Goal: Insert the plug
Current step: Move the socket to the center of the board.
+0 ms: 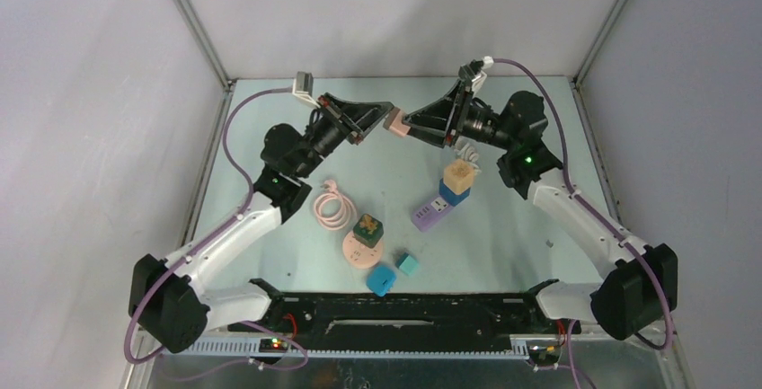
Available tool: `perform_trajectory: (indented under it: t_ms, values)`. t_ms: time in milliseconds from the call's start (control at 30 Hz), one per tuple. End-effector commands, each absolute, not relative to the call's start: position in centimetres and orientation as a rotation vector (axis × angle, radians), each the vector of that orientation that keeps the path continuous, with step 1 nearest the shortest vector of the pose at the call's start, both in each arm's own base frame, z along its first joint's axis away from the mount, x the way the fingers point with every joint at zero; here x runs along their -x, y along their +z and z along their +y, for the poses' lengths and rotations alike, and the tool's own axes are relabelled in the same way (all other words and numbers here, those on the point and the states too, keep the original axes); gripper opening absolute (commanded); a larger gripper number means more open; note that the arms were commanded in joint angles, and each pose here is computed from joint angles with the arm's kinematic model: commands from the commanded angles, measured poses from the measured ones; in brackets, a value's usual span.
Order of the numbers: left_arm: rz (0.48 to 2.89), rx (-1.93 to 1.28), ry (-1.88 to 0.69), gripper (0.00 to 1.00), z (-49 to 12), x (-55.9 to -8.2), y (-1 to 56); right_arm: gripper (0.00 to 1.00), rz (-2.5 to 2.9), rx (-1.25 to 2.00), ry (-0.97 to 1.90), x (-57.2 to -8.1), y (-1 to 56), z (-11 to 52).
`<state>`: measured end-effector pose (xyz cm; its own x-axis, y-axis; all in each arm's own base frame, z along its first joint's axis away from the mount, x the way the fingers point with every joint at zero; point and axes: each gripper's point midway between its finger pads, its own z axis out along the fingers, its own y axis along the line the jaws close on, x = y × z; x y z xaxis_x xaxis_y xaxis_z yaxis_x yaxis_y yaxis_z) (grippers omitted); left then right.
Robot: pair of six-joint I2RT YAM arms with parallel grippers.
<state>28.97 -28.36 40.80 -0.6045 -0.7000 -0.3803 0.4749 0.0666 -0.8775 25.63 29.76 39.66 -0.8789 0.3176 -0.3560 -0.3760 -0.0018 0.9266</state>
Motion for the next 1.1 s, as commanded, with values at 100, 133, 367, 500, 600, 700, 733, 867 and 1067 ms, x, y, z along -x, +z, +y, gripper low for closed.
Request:
perform_trajectory:
  t_ms: [100,133,367,500,600,700,733,867,1067]
  values:
    - [1.395,0.209,-1.726,0.00,-28.1,-27.7,42.3,0.47,1.727,0.076,2.024,-25.8,41.3,30.7]
    - [1.394,0.209,-1.727,0.00,-28.1,-27.7,42.3,0.44,1.733,0.070,2.029,-25.9,41.2,30.8]
    - [1.418,0.191,-1.739,0.00,-28.7,-27.3,41.9,0.00,1.769,0.046,1.995,-26.4,40.3,30.8]
    - [1.462,0.172,-1.725,0.42,-29.0,-27.2,41.1,0.00,1.799,0.056,1.956,-26.4,39.6,30.5]
    - [1.519,0.136,-1.706,0.79,-29.4,-27.0,40.3,0.00,1.832,0.054,1.907,-26.5,38.8,29.8]
    - [1.600,0.141,-1.657,0.87,-29.3,-27.2,38.5,0.00,1.887,0.035,1.808,-26.9,37.5,28.0]
    - [1.643,0.150,-1.625,0.89,-29.2,-27.3,37.5,0.00,1.913,0.021,1.763,-27.1,36.9,27.1]
    - [1.953,0.191,-1.390,0.91,-28.4,-28.0,29.8,0.00,2.112,-0.095,1.535,-27.0,32.0,21.8]
    - [2.316,0.191,-1.230,0.89,-28.7,-27.1,19.1,0.00,2.307,-0.223,1.156,-24.3,26.4,13.9]
